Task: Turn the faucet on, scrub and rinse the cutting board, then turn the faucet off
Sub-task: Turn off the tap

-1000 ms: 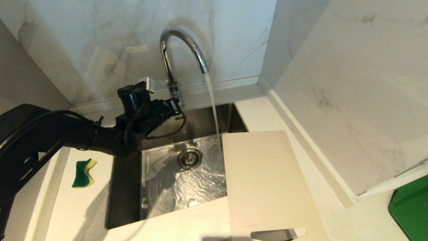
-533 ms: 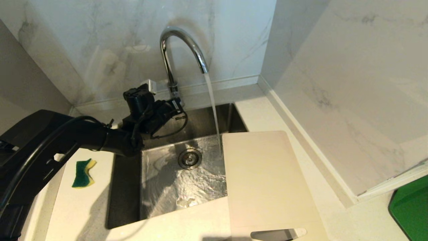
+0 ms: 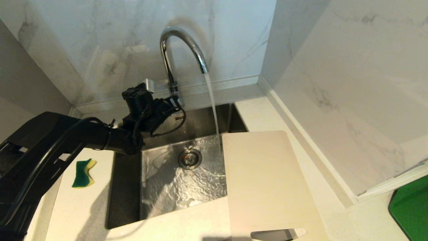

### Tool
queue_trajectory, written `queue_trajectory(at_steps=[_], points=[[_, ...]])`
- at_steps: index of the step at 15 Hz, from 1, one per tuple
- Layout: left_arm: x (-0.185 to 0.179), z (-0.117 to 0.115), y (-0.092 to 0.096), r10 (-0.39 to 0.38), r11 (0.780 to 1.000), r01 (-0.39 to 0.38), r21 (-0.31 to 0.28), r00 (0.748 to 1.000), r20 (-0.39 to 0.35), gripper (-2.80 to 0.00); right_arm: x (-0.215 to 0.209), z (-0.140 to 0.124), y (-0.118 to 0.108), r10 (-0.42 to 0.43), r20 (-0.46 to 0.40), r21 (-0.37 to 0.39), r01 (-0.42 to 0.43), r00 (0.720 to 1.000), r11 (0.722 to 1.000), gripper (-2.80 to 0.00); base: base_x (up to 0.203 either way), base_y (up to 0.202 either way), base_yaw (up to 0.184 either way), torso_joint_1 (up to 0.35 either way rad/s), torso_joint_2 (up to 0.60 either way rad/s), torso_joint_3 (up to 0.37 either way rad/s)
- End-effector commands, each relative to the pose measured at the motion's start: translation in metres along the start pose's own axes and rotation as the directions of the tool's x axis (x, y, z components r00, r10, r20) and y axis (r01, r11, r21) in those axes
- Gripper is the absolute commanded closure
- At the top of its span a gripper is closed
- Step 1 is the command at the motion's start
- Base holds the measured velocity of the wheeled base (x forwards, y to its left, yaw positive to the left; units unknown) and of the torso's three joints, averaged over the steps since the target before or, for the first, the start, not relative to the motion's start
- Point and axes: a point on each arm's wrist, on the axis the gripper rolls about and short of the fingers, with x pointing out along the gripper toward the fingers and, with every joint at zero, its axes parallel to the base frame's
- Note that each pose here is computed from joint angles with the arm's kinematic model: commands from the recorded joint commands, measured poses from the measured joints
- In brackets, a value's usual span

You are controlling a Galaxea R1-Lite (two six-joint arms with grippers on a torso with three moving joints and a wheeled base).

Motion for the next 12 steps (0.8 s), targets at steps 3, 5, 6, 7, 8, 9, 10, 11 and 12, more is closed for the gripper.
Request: queue_trajectory(at_steps=[3,5,6,7,8,9,10,11,12], points=[[0.007,-0.002,0.01,0.005,1.0,-0.005,-0.001,1.0,0.031,0.0,0.0,0.0,0.0,0.001,0.001,0.0,-0.001,1.0,1.0,0.0,0.0,0.0,0.0,0.0,0.0,0.0],[0.009,-0.001,0.014,0.009,1.0,-0.009,-0.001,0.999,0.043,0.0,0.0,0.0,0.0,0.001,0.0,0.0,-0.001,1.0,1.0,0.0,0.0,0.0,0.0,0.0,0.0,0.0],[0.011,0.0,0.015,0.01,1.0,-0.01,-0.004,0.999,0.054,0.0,0.0,0.0,0.0,0.001,0.0,0.0,-0.001,1.0,1.0,0.0,0.0,0.0,0.0,0.0,0.0,0.0],[0.013,0.004,0.015,0.007,1.0,-0.006,-0.014,0.998,0.067,0.0,0.0,0.0,0.0,0.0,0.001,0.0,0.0,1.0,1.0,0.0,0.0,0.0,0.0,0.0,0.0,0.0],[0.014,0.006,0.016,0.005,1.0,-0.003,-0.026,0.997,0.076,0.0,0.0,0.0,0.0,0.001,0.001,0.0,-0.001,1.0,1.0,0.0,0.0,0.0,0.0,0.0,0.0,0.0],[0.015,0.006,0.02,0.011,0.999,-0.008,-0.031,0.997,0.081,0.0,0.0,0.0,0.0,0.001,0.001,0.0,-0.001,1.0,1.0,0.0,0.0,0.0,0.0,0.0,0.0,0.0],[0.016,0.006,0.021,0.012,0.999,-0.009,-0.033,0.996,0.085,0.0,0.0,0.0,0.0,0.001,0.001,0.0,-0.001,1.0,1.0,0.0,0.0,0.0,0.0,0.0,0.0,0.0],[0.018,0.006,0.023,0.013,0.999,-0.01,-0.035,0.996,0.09,0.0,0.0,0.0,0.0,0.001,0.0,0.0,-0.001,1.0,1.0,0.0,0.0,0.0,0.0,0.0,0.0,0.0],[0.019,0.007,0.025,0.016,0.999,-0.012,-0.04,0.995,0.095,0.0,0.0,0.0,0.0,0.001,0.001,0.0,-0.001,1.0,1.0,0.0,0.0,0.0,0.0,0.0,0.0,0.0]])
